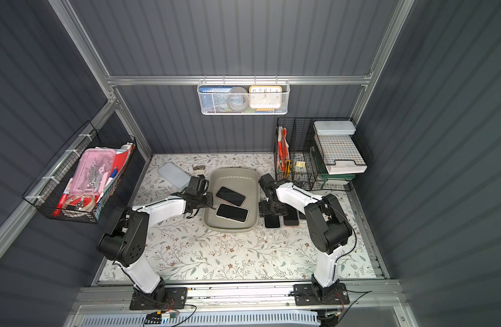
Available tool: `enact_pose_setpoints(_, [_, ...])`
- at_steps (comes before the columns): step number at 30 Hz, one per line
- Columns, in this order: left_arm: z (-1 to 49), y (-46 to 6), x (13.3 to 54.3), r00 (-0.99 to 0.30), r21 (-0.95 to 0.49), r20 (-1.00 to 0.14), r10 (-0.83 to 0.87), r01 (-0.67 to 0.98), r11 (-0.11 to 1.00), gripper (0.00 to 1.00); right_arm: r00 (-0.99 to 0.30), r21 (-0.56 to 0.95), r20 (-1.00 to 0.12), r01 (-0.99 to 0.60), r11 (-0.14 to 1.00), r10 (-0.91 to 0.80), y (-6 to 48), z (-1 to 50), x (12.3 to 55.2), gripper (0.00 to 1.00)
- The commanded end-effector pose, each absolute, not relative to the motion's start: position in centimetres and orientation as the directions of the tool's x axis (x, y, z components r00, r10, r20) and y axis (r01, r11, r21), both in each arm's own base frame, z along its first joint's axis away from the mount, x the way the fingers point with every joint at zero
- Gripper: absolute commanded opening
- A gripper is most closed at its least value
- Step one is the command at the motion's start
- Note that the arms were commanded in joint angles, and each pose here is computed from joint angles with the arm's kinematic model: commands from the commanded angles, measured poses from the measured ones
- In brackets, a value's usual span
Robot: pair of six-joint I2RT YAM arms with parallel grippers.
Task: Take the phone out of the storage box
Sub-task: Place the phone at the center of the board.
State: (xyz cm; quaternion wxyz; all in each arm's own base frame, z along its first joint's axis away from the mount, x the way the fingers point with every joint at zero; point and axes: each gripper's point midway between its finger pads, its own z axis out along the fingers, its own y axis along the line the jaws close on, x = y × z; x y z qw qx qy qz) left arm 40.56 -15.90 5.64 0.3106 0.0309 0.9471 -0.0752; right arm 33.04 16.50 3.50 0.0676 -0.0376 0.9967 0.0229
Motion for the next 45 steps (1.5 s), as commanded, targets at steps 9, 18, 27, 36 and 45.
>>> enact_pose_setpoints(9, [7.8, -15.9, 41.5, -0.769, -0.108, -0.638, 0.024, 0.12, 0.987, 0.0, -0.99, 0.022, -0.141, -0.035, 0.999, -0.032, 15.9, 2.3, 33.9, 0.63])
enact_pose_setpoints(18, [8.0, -15.8, 41.5, -0.767, -0.108, -0.641, 0.024, 0.121, 0.987, 0.0, -0.989, 0.015, -0.143, -0.025, 1.0, -0.023, 15.8, 1.8, 34.5, 0.69])
enact_pose_setpoints(27, [8.1, -15.8, 41.4, -0.768, -0.108, -0.64, 0.025, 0.123, 0.987, 0.0, -0.992, 0.007, -0.126, -0.008, 1.0, -0.007, 15.6, 0.9, 34.5, 0.79])
enact_pose_setpoints(36, [7.9, -15.8, 41.3, -0.77, -0.107, -0.638, 0.026, 0.121, 0.987, 0.0, -0.976, 0.043, -0.217, -0.015, 0.999, -0.005, 15.9, 4.3, 35.1, 0.89])
enact_pose_setpoints(45, [8.0, -15.8, 41.4, -0.768, -0.108, -0.64, 0.024, 0.121, 0.987, 0.0, -0.919, 0.112, -0.391, -0.108, 0.988, -0.056, 16.2, 12.4, 35.0, 0.94])
